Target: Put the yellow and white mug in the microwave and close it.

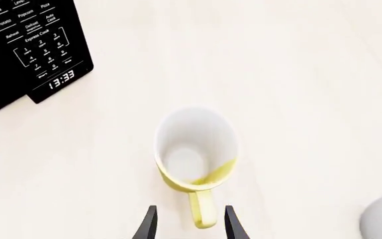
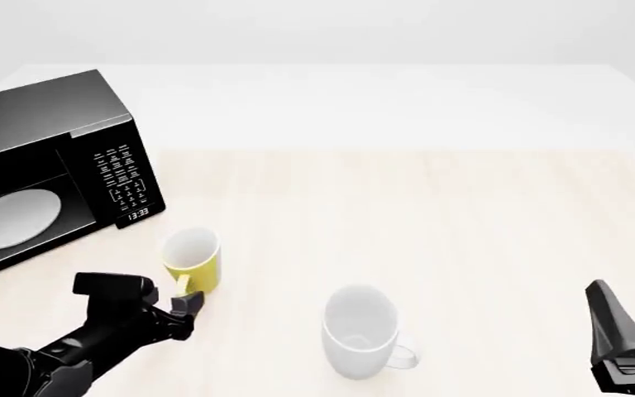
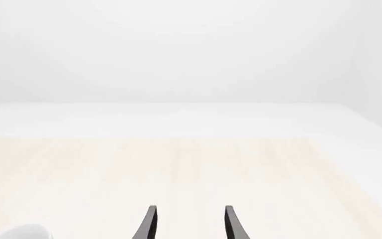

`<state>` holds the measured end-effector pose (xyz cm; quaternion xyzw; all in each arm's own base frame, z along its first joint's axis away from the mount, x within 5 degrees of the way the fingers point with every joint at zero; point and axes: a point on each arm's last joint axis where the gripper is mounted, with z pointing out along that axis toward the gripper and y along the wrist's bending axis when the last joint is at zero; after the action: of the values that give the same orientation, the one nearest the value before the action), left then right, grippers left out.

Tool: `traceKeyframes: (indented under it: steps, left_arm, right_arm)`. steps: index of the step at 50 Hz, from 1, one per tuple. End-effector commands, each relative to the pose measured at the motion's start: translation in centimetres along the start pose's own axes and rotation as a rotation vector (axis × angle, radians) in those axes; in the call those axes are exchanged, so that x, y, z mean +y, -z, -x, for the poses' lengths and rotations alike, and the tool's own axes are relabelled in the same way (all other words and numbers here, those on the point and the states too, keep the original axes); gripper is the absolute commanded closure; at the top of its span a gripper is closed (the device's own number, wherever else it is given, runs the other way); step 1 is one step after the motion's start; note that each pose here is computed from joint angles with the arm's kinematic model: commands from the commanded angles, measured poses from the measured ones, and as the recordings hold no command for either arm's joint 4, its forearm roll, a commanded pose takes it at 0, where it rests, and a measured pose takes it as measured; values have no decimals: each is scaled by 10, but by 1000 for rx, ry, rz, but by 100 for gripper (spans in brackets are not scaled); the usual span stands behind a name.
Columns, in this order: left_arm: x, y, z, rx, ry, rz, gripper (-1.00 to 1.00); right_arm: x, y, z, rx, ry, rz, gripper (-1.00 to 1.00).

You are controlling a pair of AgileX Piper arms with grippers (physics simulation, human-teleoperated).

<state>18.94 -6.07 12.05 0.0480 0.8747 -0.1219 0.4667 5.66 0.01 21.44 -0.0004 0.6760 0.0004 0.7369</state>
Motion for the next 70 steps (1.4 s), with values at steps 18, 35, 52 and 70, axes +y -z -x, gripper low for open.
traceKeyframes:
  steps: [18, 35, 52, 70]
  left_arm:
    - [4, -6, -7, 19, 32, 13, 100]
    - [9, 18, 4, -47, -4, 39, 100]
    - [18, 40, 12, -122, -54, 87, 100]
    - [30, 58, 15, -181, -37, 158, 100]
  right_arm:
    - [0, 0, 0, 0, 0, 0, -100]
    - [0, 0, 0, 0, 0, 0, -100]
    - [0, 0, 0, 0, 0, 0, -100]
    - [0, 0, 0, 0, 0, 0, -100]
